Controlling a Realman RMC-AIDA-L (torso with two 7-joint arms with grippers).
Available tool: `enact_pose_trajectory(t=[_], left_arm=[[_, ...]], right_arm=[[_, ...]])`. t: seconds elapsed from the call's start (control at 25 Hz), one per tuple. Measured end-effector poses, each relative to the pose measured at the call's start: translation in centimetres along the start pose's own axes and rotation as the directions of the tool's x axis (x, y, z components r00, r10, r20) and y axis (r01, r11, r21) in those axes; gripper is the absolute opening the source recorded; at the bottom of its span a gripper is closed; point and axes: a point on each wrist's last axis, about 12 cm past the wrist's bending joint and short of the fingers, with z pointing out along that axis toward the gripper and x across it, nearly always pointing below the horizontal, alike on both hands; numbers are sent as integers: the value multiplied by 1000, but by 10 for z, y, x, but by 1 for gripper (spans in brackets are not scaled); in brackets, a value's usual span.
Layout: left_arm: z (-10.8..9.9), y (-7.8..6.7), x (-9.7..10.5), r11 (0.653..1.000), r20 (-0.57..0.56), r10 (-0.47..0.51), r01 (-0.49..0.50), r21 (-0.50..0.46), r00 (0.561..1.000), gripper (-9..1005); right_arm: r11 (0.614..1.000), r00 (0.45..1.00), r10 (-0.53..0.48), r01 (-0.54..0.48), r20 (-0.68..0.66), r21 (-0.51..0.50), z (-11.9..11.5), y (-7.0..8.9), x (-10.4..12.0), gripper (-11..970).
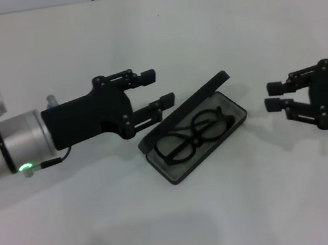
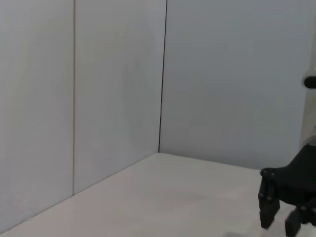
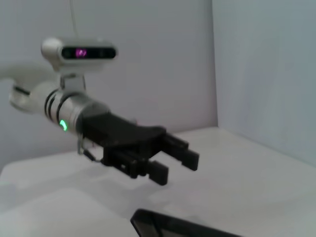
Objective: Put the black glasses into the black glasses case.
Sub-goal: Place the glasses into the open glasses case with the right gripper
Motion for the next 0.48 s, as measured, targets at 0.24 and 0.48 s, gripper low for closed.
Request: enact_pose_trajectory(t=[0.24,0.48], left_arm=[[9,2,-1,1000,-13,-1,2,9,1000,585],[9,3,-3,1000,-9,6,-6,8,1000,585]], right_arm=[[990,994,-87,79,-65,-115,39,4,-6,295],[978,976,-172,153,-134,-138,71,-7,-25,298]])
